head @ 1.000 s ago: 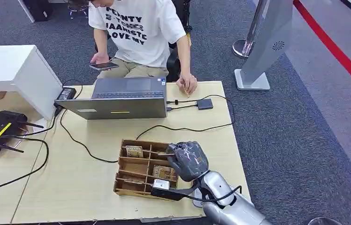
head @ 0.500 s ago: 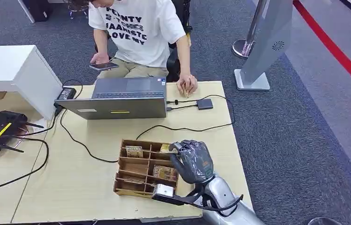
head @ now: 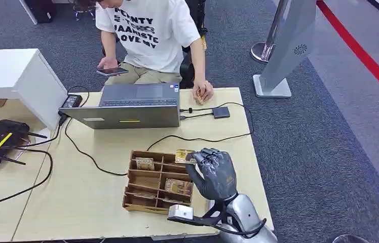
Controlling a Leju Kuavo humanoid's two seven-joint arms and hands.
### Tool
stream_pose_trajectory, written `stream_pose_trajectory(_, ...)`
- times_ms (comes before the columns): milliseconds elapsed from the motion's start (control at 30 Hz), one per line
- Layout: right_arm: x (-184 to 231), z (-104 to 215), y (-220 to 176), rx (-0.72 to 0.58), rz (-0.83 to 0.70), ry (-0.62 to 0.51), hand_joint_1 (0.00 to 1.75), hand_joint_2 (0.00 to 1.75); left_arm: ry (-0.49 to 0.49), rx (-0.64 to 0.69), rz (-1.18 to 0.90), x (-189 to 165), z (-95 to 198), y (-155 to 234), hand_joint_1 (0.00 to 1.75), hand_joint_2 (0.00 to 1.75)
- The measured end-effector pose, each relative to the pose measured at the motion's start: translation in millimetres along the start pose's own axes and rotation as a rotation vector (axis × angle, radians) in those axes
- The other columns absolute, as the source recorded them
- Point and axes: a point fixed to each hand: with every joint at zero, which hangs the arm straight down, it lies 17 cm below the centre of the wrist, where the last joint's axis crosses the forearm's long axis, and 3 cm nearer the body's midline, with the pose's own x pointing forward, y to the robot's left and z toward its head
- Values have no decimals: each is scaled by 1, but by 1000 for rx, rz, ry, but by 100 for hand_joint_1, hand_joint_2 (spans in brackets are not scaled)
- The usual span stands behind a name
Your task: Pass the card to the sensor for recognition and then transmit it.
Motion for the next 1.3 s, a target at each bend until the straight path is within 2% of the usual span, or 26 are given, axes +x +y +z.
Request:
stream_pose_trajectory(333,10,-12,-40,-130,-27,-29,175,175,0,1,-7,0,0,0,0,0)
stream_pose_trajectory(533,11,-23,-49,-161,-7,-36,175,175,6,-1,-23,-1,0,0,0,0)
stream_pose_trajectory(867,6,-58,-66,-211,24,-40,175,175,-1,-1,-67,8,1,3,0,0)
stream_pose_trajectory(1300,-2,-102,-58,-183,153,-65,175,175,-18,-3,-154,20,4,5,0,0)
